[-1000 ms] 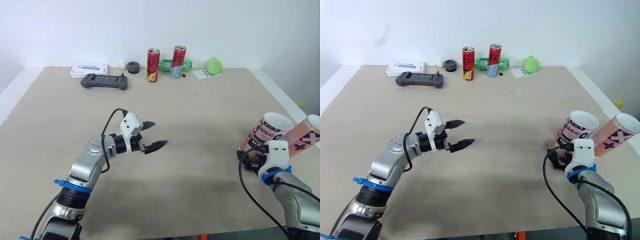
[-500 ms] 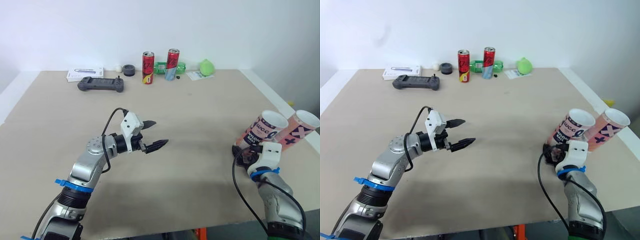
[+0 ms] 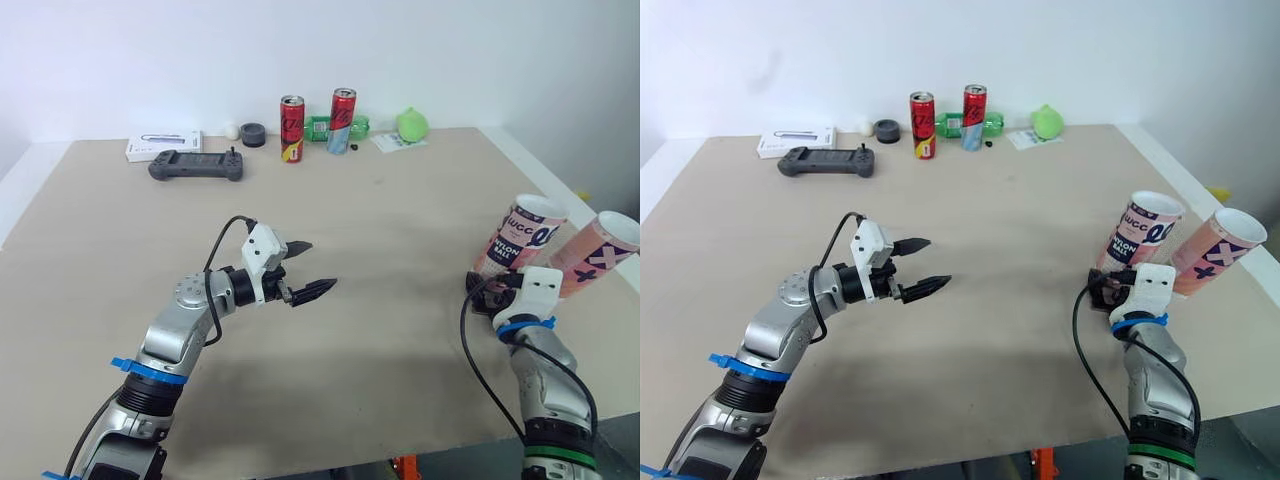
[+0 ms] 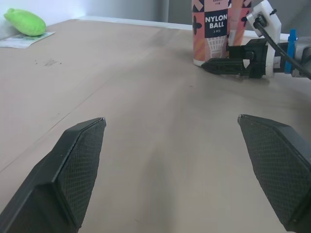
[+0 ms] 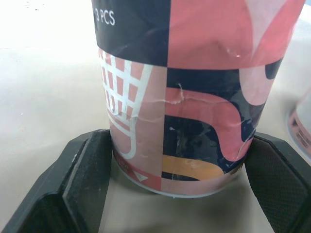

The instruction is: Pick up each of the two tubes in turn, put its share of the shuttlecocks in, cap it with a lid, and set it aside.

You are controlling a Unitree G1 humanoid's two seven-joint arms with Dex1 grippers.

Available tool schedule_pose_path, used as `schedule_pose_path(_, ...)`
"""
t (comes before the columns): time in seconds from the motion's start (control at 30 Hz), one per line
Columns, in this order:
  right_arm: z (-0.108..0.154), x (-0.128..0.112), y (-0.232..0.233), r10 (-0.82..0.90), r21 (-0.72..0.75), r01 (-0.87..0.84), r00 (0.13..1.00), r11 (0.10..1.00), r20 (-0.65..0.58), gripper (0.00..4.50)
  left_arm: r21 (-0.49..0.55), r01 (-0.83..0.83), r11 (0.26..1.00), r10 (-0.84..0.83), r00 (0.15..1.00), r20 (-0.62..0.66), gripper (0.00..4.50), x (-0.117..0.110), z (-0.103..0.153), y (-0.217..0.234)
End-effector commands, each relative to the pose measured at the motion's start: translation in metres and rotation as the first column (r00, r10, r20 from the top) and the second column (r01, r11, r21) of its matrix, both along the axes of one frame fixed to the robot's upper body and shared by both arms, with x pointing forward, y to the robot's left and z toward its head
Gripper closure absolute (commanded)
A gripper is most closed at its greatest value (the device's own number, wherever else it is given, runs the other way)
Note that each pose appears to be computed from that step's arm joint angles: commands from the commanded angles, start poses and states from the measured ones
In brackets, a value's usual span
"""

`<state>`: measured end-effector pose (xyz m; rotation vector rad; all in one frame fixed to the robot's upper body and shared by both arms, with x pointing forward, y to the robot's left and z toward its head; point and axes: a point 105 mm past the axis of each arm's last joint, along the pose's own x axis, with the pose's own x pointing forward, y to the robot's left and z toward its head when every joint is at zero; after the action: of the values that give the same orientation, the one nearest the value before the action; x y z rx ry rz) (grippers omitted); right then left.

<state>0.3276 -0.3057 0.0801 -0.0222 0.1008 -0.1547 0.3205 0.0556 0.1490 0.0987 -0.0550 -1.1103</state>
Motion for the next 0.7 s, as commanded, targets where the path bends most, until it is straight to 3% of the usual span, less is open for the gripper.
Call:
schedule_pose_path(0.03, -0.014, -0.008, 0.000, 0.003, 0.009, -0.002, 0.998, 1.000, -0.057, 0.15, -0.009, 0.001, 1.000, -0.001, 0.999, 0.052, 0.00, -0.002, 0.011, -0.001)
schedule_pose_path(0.7, -0.037, -0.038, 0.005, 0.046, 0.083, -0.026, 0.969, 0.996, -0.243, 0.15, 0.005, 0.016, 1.000, -0.017, 0.999, 0.044, 0.00, -0.002, 0.009, -0.001)
